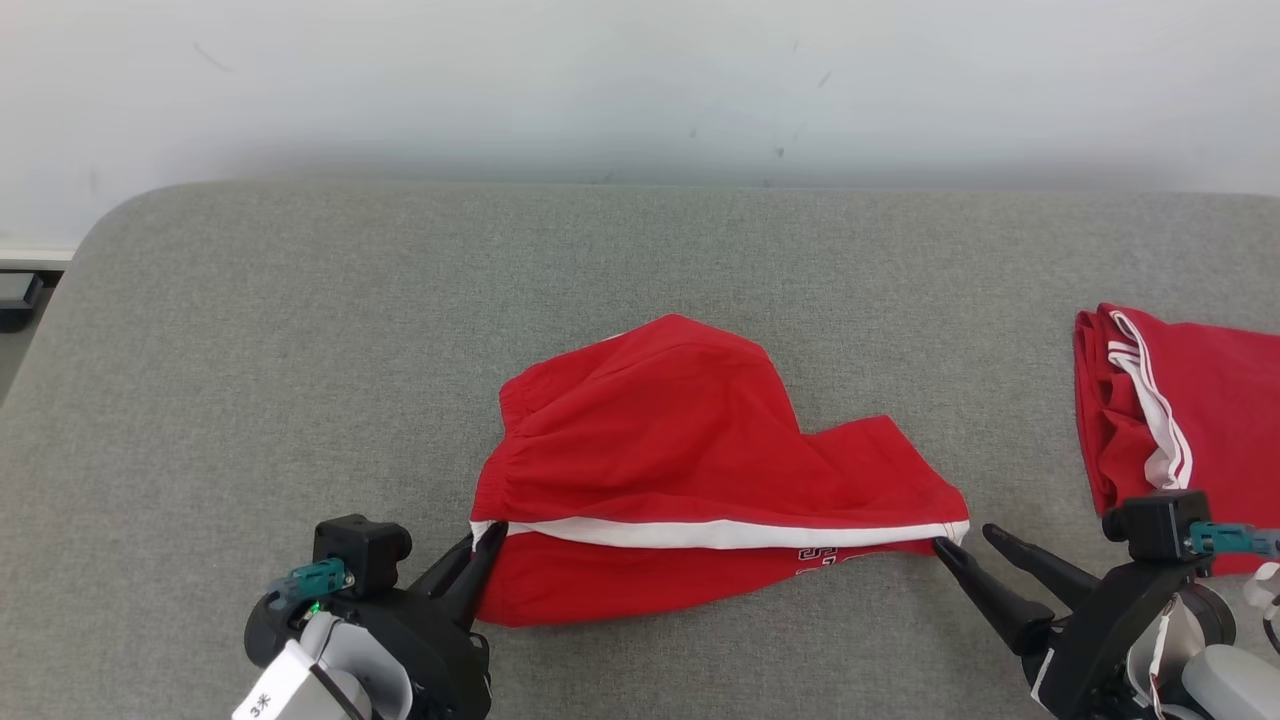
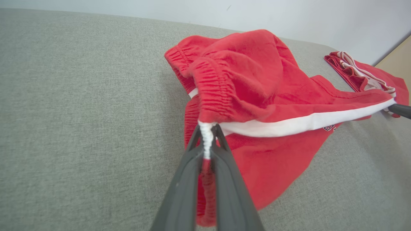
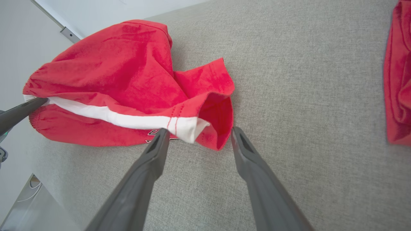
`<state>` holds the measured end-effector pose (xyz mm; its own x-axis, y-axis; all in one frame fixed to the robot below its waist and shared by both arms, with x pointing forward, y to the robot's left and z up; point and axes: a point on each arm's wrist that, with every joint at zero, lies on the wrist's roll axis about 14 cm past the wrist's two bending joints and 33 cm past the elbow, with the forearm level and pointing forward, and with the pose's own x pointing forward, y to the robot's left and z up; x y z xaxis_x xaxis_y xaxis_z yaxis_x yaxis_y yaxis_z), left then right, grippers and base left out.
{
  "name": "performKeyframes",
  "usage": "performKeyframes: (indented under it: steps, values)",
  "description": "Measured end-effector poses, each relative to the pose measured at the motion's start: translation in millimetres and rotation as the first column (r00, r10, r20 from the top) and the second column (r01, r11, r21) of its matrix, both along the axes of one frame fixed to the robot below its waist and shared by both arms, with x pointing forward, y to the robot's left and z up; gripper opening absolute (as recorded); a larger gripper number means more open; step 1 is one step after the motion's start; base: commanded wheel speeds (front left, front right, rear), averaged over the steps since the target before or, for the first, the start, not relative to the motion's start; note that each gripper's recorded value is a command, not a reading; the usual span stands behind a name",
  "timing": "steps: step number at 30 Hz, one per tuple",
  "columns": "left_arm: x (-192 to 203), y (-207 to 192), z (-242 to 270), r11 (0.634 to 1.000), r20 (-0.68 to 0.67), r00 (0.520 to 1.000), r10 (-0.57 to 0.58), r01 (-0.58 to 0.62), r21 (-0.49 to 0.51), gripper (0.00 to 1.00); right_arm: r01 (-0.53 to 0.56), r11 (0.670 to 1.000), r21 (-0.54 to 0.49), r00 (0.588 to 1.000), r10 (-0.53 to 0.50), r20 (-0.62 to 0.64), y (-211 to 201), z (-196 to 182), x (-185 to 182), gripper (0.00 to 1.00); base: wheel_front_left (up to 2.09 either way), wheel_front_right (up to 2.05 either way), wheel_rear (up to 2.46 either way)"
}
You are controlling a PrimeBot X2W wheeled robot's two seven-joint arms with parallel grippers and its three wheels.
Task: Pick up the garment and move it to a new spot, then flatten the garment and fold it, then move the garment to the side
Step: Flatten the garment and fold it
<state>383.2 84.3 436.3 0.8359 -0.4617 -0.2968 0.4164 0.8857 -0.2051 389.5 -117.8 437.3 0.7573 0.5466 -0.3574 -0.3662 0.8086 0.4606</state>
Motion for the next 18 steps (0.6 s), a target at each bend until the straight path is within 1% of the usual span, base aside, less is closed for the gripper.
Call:
performKeyframes:
  steps: [7, 14, 15, 16, 18]
  values:
    - [0.5, -0.4, -1.6, 1.0, -0.005, 1.0, 0.001, -0.001, -0.002, 0.0, -0.027, 0.999, -0.025, 0.999, 0.027, -0.017, 3.3, -6.5, -3.6, 1.0, 0.0, 0.0, 0.0]
    - [0.0, -2.4, -2.8, 1.0, -0.015, 1.0, 0.001, -0.001, -0.006, 0.0, -0.086, 0.994, -0.06, 0.996, 0.085, -0.02, 16.3, -10.3, -2.0, 1.0, 0.0, 0.0, 0.0]
    - [0.0, -1.9, -2.7, 1.0, -0.015, 1.0, 0.004, -0.004, -0.007, 0.0, -0.098, 0.992, -0.075, 0.995, 0.096, -0.028, 17.8, -13.4, -2.5, 0.75, 0.0, 0.0, 0.0]
    - [-0.1, -0.8, -3.1, 1.0, -0.016, 1.0, 0.007, -0.007, -0.006, 0.0, -0.11, 0.99, -0.085, 0.994, 0.107, -0.031, 20.3, -14.8, -1.9, 0.43, 0.0, 0.0, 0.0]
    - [-0.3, 0.5, -3.7, 1.0, -0.018, 1.0, 0.01, -0.01, -0.006, 0.0, -0.124, 0.988, -0.092, 0.992, 0.123, -0.022, 25.1, -13.2, 1.2, 0.0, 0.0, 0.0, 0.0]
